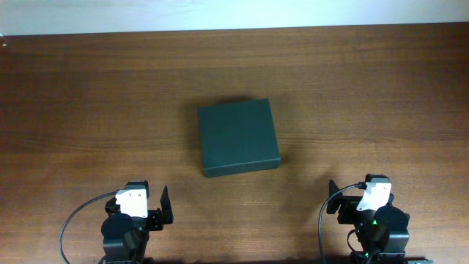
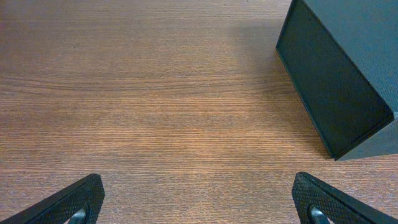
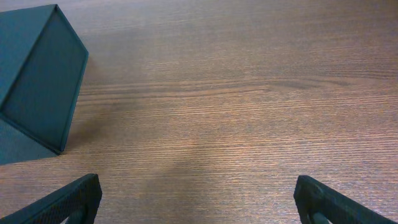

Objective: Pack container

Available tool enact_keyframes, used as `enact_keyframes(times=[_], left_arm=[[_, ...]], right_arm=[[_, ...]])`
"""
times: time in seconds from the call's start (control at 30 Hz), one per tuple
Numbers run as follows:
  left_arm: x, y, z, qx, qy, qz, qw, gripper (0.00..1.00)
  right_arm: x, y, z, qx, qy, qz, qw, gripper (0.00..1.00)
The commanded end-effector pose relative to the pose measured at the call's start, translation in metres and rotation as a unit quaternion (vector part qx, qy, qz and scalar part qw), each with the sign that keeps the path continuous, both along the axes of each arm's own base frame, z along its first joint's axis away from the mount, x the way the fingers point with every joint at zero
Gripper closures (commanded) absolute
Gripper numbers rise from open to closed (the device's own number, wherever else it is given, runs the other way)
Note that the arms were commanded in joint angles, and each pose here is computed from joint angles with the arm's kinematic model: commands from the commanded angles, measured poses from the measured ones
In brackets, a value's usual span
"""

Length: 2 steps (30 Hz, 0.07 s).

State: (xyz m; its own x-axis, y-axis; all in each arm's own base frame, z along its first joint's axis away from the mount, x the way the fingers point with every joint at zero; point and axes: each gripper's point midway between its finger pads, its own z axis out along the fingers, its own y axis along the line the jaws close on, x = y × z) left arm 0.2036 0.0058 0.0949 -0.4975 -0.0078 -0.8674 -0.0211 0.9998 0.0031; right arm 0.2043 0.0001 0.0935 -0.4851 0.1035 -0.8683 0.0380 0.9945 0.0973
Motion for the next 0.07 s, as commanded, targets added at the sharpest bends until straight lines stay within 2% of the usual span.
enact_keyframes(times=[0.0, 0.03], left_arm=[[0.0001, 0.004, -0.0004, -0.001, -0.003, 0.012, 1.0, 0.01], [0.0001, 0.004, -0.0003, -0.001, -0.003, 0.012, 1.0, 0.01]], right_arm=[[0.0003, -0.0039, -0.0005, 0.002, -0.003, -0.013, 1.0, 0.01], [0.0003, -0.0038, -0.0005, 0.002, -0.003, -0.012, 1.0, 0.01]])
